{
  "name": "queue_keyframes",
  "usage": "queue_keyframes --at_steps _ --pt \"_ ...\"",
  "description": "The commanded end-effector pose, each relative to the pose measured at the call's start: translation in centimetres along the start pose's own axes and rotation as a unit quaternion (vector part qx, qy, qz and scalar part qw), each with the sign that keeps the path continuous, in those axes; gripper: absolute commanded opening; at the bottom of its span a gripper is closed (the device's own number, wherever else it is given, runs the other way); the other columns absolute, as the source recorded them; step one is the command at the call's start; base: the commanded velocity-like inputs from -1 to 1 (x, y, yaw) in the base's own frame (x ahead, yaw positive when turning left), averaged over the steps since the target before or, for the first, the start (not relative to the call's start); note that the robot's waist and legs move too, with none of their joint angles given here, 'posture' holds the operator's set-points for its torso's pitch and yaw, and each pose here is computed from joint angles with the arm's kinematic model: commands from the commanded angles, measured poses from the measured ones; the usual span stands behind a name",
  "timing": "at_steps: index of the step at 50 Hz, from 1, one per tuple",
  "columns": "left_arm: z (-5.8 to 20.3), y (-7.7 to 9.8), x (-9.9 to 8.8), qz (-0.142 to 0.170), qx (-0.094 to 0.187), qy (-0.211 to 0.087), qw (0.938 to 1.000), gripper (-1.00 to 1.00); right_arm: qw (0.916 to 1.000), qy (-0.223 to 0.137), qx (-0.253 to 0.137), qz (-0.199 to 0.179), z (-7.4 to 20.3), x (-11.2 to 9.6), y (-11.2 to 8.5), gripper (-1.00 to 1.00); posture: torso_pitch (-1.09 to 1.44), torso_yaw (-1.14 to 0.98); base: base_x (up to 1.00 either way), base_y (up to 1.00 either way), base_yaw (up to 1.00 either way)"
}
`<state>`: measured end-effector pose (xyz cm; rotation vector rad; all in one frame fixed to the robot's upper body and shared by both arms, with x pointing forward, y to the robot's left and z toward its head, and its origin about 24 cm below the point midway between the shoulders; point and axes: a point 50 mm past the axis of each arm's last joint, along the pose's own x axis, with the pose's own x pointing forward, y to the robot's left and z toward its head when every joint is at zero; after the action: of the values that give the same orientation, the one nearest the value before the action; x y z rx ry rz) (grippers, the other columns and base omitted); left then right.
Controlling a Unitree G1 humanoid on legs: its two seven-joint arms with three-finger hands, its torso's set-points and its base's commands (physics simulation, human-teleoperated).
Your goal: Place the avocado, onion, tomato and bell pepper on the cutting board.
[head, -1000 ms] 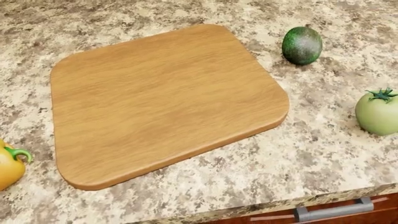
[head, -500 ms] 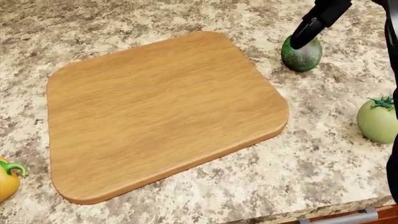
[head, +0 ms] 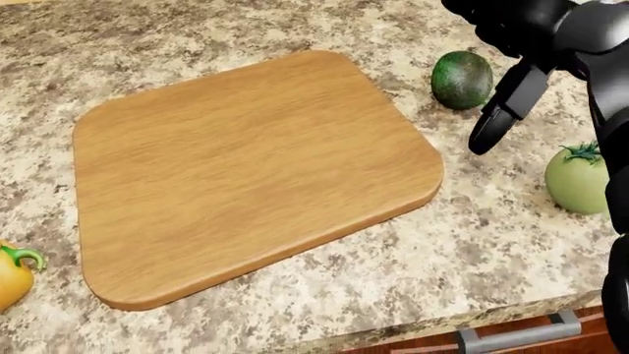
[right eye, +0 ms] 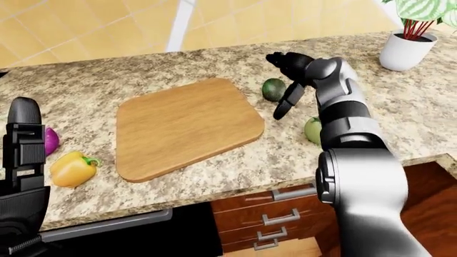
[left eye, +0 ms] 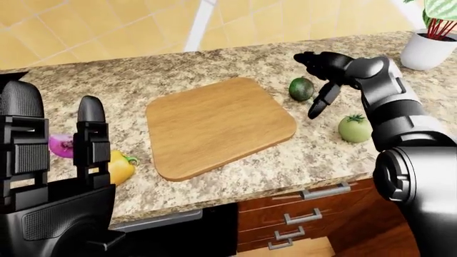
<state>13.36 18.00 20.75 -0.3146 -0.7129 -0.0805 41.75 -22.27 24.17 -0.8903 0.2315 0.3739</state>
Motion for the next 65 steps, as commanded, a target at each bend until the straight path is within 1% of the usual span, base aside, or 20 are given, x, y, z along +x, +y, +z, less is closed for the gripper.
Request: queue_keyframes --at_steps 1,15,22,27,29,33,35,36,37,38,39,40,41,43,44,45,47,49,56,65 --pt "0.9 -0.4 0.1 -0.014 0.001 -0.027 0.9995 1.0 0.9985 -0.03 -0.023 -0.039 2.2 -1.0 -2.0 1.0 0.0 0.0 0.0 0.0 0.0" --pt "0.9 -0.3 0.2 -0.013 -0.002 -0.024 0.9996 1.0 0.9978 0.013 -0.057 -0.033 2.5 -0.7 -1.8 1.0 0.0 0.0 0.0 0.0 0.0" --pt "0.9 -0.3 0.2 -0.014 -0.003 -0.024 0.9996 1.0 0.9966 0.022 -0.065 -0.045 3.1 -0.6 -2.0 1.0 0.0 0.0 0.0 0.0 0.0" --pt "0.9 -0.3 0.2 -0.012 -0.004 -0.025 0.9996 1.0 0.9915 0.01 -0.066 -0.111 3.6 -1.0 -3.1 1.0 0.0 0.0 0.0 0.0 0.0" --pt "0.9 -0.3 0.2 -0.013 -0.004 -0.024 0.9996 1.0 0.9896 0.003 -0.064 -0.128 3.8 -1.2 -3.4 1.0 0.0 0.0 0.0 0.0 0.0" --pt "0.9 -0.4 0.1 -0.014 -0.005 -0.024 0.9996 1.0 0.9889 0.008 -0.066 -0.133 3.8 -1.2 -3.4 1.0 0.0 0.0 0.0 0.0 0.0" --pt "0.9 -0.4 0.1 -0.014 -0.005 -0.023 0.9996 1.0 0.9874 0.006 -0.07 -0.142 3.9 -1.2 -3.5 1.0 0.0 0.0 0.0 0.0 0.0" --pt "0.9 -0.4 0.0 -0.014 -0.006 -0.023 0.9996 1.0 0.9846 0.005 -0.077 -0.157 4.0 -1.2 -3.6 1.0 0.0 0.0 0.0 0.0 0.0" --pt "0.9 -0.4 0.0 -0.015 -0.005 -0.023 0.9996 1.0 0.9836 -0.001 -0.075 -0.164 4.2 -1.2 -3.7 1.0 0.0 0.0 0.0 0.0 0.0" --pt "0.9 -0.4 0.0 -0.015 -0.006 -0.023 0.9996 1.0 0.9835 -0.001 -0.075 -0.165 4.2 -1.2 -3.6 1.0 0.0 0.0 0.0 0.0 0.0" --pt "0.8 -0.4 0.0 -0.015 -0.006 -0.022 0.9996 1.0 0.9851 -0.001 -0.08 -0.152 4.1 -0.9 -3.2 1.0 0.0 0.0 0.0 0.0 0.0" --pt "0.8 -0.4 0.0 -0.015 -0.006 -0.022 0.9996 1.0 0.9842 0.004 -0.085 -0.155 4.0 -0.9 -3.2 1.0 0.0 0.0 0.0 0.0 0.0" --pt "0.9 -0.4 0.0 -0.015 -0.006 -0.023 0.9996 1.0 0.985 0.001 -0.082 -0.152 4.0 -0.8 -3.0 1.0 0.0 0.0 0.0 0.0 0.0" --pt "0.9 -0.4 0.0 -0.015 -0.006 -0.023 0.9996 1.0 0.9837 -0.001 -0.084 -0.159 4.0 -0.6 -2.9 1.0 0.0 0.0 0.0 0.0 0.0" --pt "0.8 -0.4 0.1 -0.014 -0.006 -0.022 0.9996 1.0 0.9803 -0.001 -0.095 -0.173 4.0 -0.6 -2.8 1.0 0.0 0.0 0.0 0.0 0.0" --pt "0.9 -0.3 0.1 -0.013 -0.007 -0.023 0.9996 1.0 0.9813 0.0 -0.093 -0.169 3.9 -0.4 -2.6 1.0 0.0 0.0 0.0 0.0 0.0" --pt "0.9 -0.3 0.1 -0.014 -0.007 -0.023 0.9996 1.0 0.9804 0.003 -0.094 -0.173 3.7 -0.2 -2.4 1.0 0.0 0.0 0.0 0.0 0.0" --pt "0.8 -0.3 0.1 -0.014 -0.007 -0.021 0.9997 1.0 0.982 0.009 -0.095 -0.163 3.3 0.2 -1.7 1.0 0.0 0.0 0.0 0.0 0.0" --pt "0.8 -0.4 0.1 -0.015 -0.008 -0.02 0.9997 1.0 0.9835 0.022 -0.082 -0.16 2.4 0.2 -1.6 1.0 0.0 0.0 0.0 0.0 0.0" --pt "0.8 -0.4 0.1 -0.015 -0.008 -0.02 0.9996 1.0 0.9846 0.031 -0.079 -0.153 1.7 0.5 -1.0 1.0 0.0 0.0 0.0 0.0 0.0"
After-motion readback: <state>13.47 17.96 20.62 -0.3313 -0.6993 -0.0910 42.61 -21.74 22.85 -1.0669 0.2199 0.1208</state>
